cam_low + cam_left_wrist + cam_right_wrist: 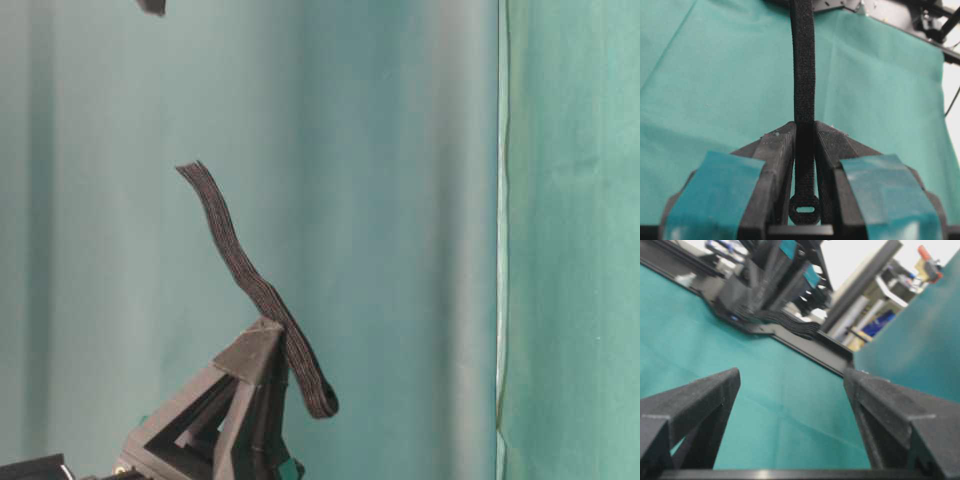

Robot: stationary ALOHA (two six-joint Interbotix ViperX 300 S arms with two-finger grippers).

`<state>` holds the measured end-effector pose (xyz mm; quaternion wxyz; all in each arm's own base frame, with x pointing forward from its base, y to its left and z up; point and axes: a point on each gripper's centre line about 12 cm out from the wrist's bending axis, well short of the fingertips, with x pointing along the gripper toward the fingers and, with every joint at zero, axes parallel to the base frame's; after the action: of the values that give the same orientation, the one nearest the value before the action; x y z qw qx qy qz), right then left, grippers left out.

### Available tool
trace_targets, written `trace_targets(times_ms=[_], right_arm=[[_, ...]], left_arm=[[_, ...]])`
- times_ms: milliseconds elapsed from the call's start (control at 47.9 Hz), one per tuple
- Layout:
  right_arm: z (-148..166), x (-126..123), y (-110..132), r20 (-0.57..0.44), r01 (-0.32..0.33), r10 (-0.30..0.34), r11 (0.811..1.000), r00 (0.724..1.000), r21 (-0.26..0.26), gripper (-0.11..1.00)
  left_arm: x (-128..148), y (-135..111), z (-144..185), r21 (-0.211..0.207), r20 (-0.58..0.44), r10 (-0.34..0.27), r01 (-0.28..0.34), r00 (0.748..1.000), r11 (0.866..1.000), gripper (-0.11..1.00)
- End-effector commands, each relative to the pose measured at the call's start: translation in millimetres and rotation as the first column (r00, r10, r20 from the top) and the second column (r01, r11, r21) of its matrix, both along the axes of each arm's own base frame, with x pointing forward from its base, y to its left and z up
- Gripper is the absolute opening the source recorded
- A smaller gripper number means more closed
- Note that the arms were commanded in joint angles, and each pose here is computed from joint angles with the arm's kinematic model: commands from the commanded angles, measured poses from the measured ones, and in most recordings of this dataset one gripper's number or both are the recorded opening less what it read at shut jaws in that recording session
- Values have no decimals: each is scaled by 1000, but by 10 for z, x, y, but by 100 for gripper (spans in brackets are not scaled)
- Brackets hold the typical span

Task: Peel off the Velcro with your right arm.
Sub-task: 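Move the right gripper toward the strap's free end above the left gripper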

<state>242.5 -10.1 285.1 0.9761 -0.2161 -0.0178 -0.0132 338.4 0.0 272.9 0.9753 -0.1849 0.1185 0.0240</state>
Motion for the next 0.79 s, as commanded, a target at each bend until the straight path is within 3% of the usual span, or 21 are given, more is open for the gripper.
trace_targets(times_ms=[0,292,521,772], right_arm=[[94,84,-59,36,21,-20,999,999,-24,62],[-33,390,-127,17,35,-33,992,999,-123,62],[-66,550,-138,73,41,-28,982,997,-183,62],[-108,679,-144,103,44,-23,976,994,-214,62]], left_arm=[[-4,-9,106,-18,37,2,-2,999,1000,10],[-9,-8,141,-104,88,24,-15,996,994,10],[-44,-6,78,-156,100,38,-22,994,987,10],[-59,-5,53,-174,107,43,-24,993,984,10]])
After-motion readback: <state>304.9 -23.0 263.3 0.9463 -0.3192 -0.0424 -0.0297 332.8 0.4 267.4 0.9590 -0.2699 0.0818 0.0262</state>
